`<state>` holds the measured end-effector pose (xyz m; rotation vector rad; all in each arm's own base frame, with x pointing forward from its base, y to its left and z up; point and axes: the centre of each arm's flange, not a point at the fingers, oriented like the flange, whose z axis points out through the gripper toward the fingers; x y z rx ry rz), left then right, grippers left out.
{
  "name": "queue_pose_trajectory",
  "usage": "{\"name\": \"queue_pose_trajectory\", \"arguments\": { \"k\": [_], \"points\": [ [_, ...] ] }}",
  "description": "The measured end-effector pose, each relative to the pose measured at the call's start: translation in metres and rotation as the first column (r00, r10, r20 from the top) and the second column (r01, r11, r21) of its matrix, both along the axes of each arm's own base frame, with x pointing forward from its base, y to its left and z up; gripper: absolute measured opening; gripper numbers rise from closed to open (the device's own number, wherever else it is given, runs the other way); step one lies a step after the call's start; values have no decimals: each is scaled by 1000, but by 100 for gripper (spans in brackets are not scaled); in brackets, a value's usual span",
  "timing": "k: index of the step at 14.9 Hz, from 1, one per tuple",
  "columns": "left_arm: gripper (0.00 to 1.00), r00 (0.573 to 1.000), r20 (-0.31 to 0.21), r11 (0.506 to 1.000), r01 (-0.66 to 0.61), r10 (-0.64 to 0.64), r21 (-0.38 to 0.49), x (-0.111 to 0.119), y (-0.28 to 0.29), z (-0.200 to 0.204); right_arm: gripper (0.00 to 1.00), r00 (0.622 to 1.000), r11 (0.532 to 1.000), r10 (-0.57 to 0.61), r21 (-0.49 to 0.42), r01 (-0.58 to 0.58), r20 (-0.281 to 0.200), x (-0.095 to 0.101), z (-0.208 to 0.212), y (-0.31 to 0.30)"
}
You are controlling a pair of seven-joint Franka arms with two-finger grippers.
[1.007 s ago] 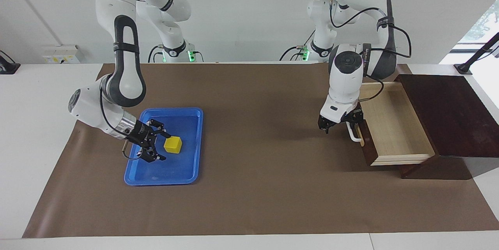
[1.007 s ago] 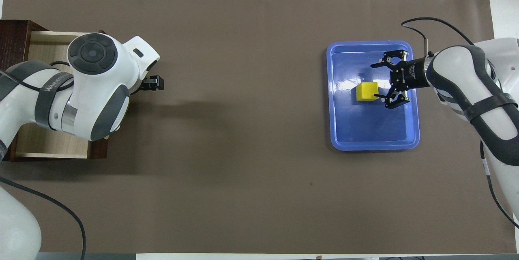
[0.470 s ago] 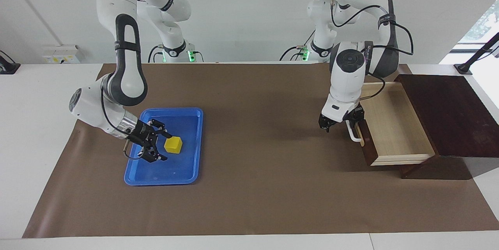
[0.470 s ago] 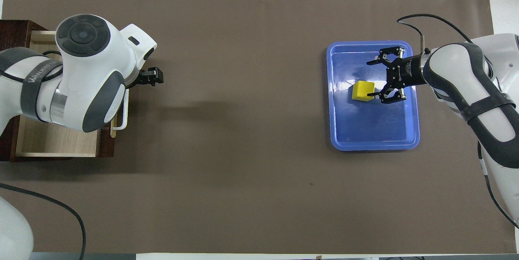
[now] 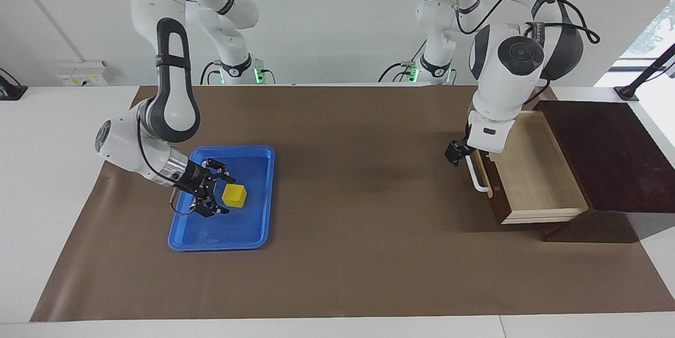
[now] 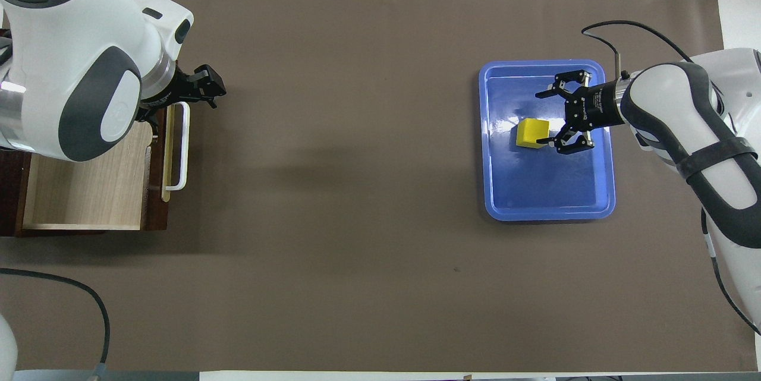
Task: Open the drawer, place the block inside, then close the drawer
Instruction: 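Grasp the yellow cube with the right gripper while the left gripper withdraws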
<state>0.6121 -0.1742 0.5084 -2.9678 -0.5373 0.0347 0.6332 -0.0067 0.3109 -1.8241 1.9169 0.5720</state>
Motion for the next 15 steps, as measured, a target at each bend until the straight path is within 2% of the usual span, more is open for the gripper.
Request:
{"name": "queue_pose_trajectory", "arguments": {
  "k": [4, 8, 15],
  "points": [
    [100, 974, 31, 974, -223, 224, -37, -1, -2, 14, 100, 1000, 1000, -2, 0, 2, -14, -4, -6, 0],
    [100, 925, -3, 922, -380, 381, -74, -11, -23, 15, 100, 1000, 1000, -8, -4, 8, -24, -8, -13, -1],
    [100, 797, -12, 794, -603, 604, -77, -31, -63, 18, 100, 999, 998, -48, -39, 47, -13, -15, -29, -7]
  ]
}}
